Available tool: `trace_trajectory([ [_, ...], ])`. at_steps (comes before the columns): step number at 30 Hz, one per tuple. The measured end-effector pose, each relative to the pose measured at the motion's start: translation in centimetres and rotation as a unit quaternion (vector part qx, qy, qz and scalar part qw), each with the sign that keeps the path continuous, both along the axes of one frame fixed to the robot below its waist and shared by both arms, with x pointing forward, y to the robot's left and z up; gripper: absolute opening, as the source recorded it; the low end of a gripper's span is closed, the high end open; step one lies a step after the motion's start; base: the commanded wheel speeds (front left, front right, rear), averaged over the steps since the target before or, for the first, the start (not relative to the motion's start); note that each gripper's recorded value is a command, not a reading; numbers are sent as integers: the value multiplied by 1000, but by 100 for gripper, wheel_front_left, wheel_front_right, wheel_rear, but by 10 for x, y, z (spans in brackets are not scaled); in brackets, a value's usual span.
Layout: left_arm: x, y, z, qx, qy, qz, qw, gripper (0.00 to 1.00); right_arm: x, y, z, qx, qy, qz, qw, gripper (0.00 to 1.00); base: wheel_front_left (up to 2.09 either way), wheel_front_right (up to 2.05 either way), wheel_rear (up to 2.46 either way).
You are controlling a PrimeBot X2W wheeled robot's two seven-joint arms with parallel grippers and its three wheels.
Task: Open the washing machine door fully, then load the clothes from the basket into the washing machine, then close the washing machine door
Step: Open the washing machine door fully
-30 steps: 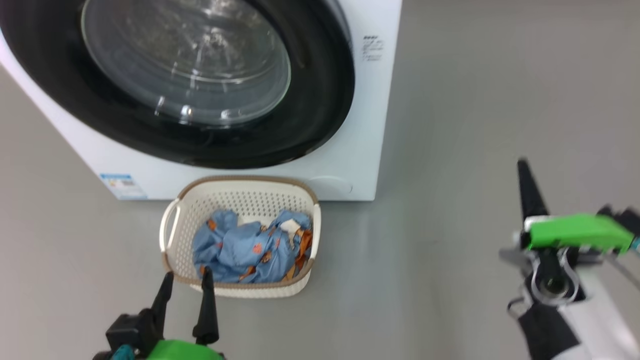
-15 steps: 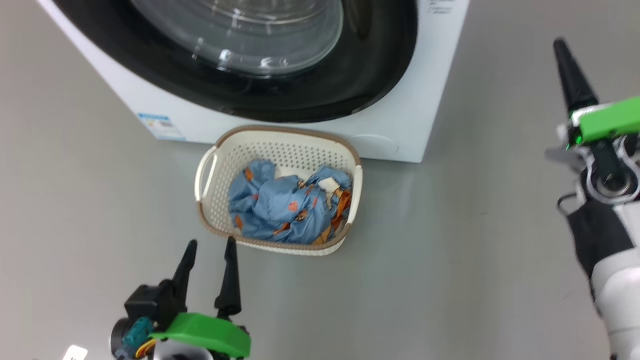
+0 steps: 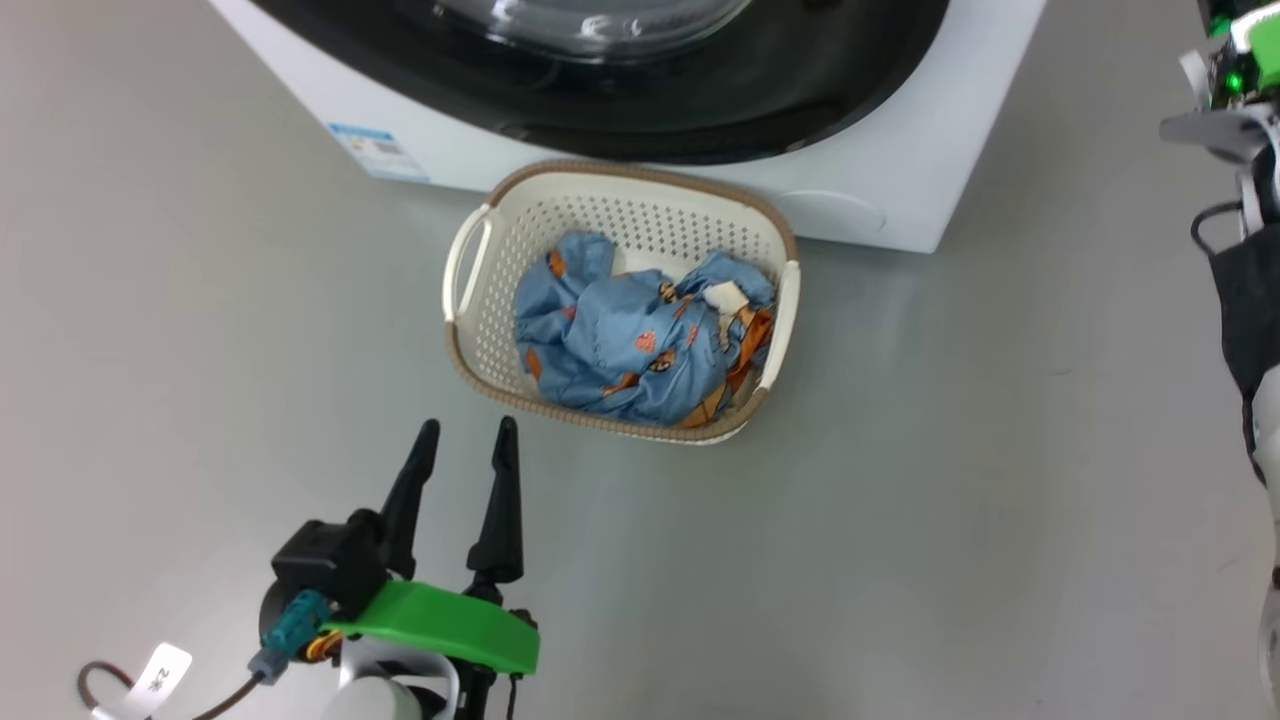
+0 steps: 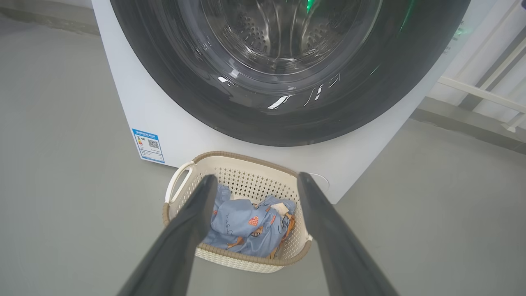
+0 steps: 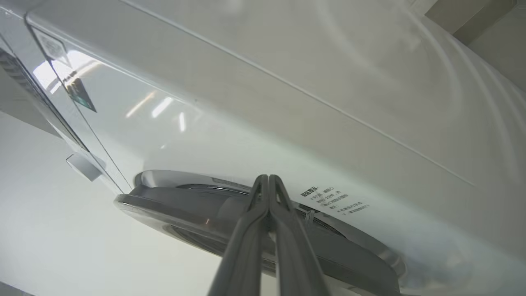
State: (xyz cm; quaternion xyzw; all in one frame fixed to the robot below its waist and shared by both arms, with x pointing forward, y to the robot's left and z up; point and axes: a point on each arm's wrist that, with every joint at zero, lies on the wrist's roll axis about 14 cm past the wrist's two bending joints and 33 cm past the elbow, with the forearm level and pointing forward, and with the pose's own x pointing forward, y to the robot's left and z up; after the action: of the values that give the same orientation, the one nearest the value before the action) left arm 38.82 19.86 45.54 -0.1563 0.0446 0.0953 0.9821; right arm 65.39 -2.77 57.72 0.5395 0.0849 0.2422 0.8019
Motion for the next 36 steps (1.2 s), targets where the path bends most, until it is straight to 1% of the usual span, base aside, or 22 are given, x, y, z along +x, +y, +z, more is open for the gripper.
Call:
trace_trajectory([
  [1, 1, 0, -2, 1, 3, -1, 1000, 100, 4, 10, -3, -1, 3, 16, 1000, 0, 0, 0, 0],
  [4, 1, 0, -5, 0, 8, -1, 1000, 100, 7, 21, -5, -3, 4, 32, 999, 0, 0, 0, 0],
  [5, 2, 1, -7, 2, 11, 2, 1000, 100, 9, 31, -10, -5, 8, 47, 999, 0, 0, 0, 0],
  [10, 3, 4, -11, 5, 18, 6, 1000, 100, 11, 50, -19, -5, 21, 74, 997, 0, 0, 0, 0],
  [16, 4, 7, -12, -4, 21, 15, 1000, 100, 11, 76, -24, 1, 35, 114, 993, 0, 0, 0, 0],
  [22, 3, 8, -13, -2, 24, 18, 1000, 100, 18, 84, -32, 11, 53, 122, 991, 0, 0, 0, 0],
  [24, 2, 9, -13, -2, 26, 20, 999, 100, 20, 85, -35, 22, 67, 125, 990, 0, 0, 0, 0],
  [28, 1, 11, -14, -3, 29, 27, 999, 100, 23, 89, -42, 43, 100, 145, 983, 0, 0, 0, 0],
  [31, 1, 12, -15, -2, 29, 27, 999, 100, 23, 93, -42, 71, 121, 162, 977, 0, 0, 0, 0],
  [36, 0, 11, -15, -2, 31, 27, 999, 100, 24, 98, -37, 74, 122, 179, 973, 0, 0, 0, 0],
])
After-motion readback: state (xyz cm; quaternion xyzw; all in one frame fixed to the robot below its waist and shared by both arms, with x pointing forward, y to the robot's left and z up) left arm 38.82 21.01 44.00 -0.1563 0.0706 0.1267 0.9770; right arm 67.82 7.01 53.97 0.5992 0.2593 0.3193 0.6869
